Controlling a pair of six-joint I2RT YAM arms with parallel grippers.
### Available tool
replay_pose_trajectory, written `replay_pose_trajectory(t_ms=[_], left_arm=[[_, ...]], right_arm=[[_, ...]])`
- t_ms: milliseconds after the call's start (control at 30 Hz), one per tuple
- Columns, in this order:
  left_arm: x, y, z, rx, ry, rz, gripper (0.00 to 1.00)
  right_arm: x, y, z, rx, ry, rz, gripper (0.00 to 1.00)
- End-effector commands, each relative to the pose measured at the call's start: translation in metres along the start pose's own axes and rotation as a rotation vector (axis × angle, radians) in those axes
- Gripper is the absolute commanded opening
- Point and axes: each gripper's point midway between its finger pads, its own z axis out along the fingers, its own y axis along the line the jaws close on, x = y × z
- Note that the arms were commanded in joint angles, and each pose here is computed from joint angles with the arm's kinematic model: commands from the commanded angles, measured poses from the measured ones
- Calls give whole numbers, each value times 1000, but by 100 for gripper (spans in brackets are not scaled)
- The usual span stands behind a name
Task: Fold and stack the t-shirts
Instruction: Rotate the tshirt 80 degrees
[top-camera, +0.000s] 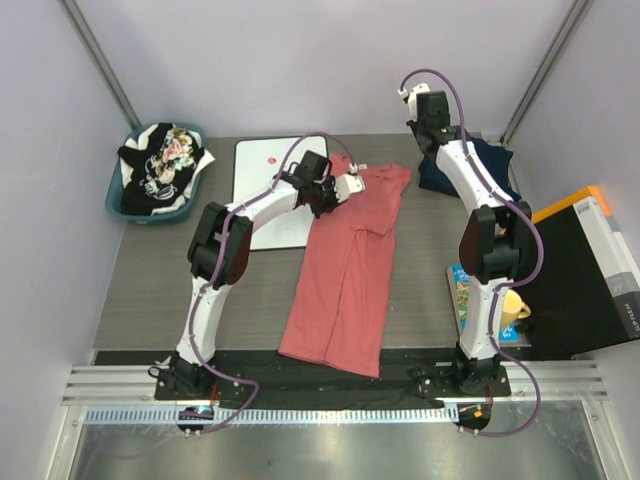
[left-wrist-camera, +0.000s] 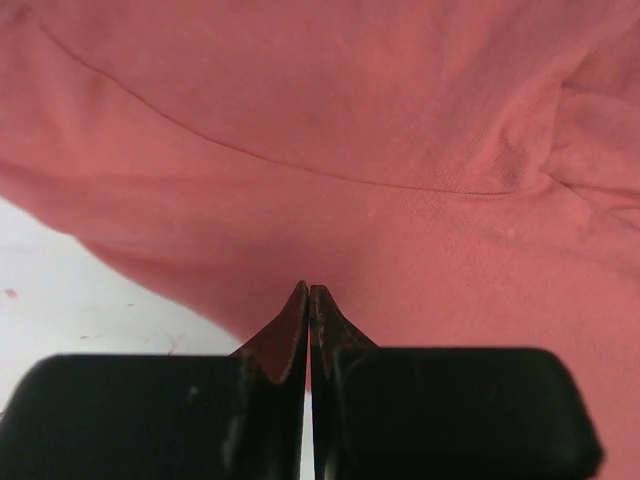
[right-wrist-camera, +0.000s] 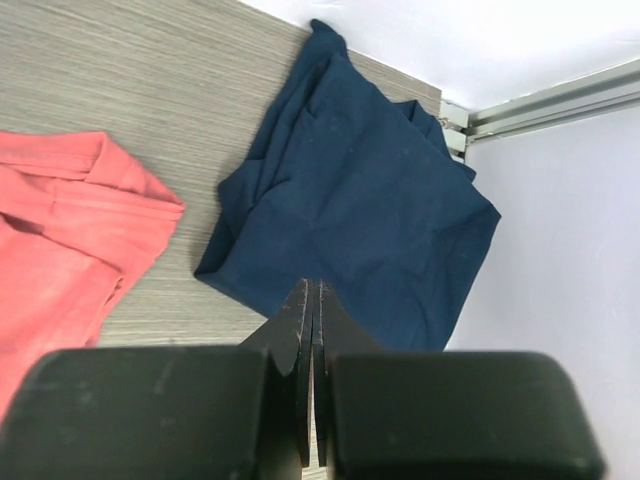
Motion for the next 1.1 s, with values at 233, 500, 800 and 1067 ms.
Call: replay_pose_trajectory(t_ms=[233, 500, 800, 1067], left_arm=[[17, 36, 6, -172, 131, 64, 0], [37, 53, 6, -286, 233, 71, 0], [33, 60, 8, -348, 237, 22, 0], [-5, 59, -48, -356, 151, 6, 0]], right_arm=[[-46, -37, -36, 51, -135, 60, 1], [-47, -35, -37, 42, -140, 75, 1], [-46, -31, -38, 19, -140, 89, 1], [13, 75, -55, -540, 0, -72, 1]])
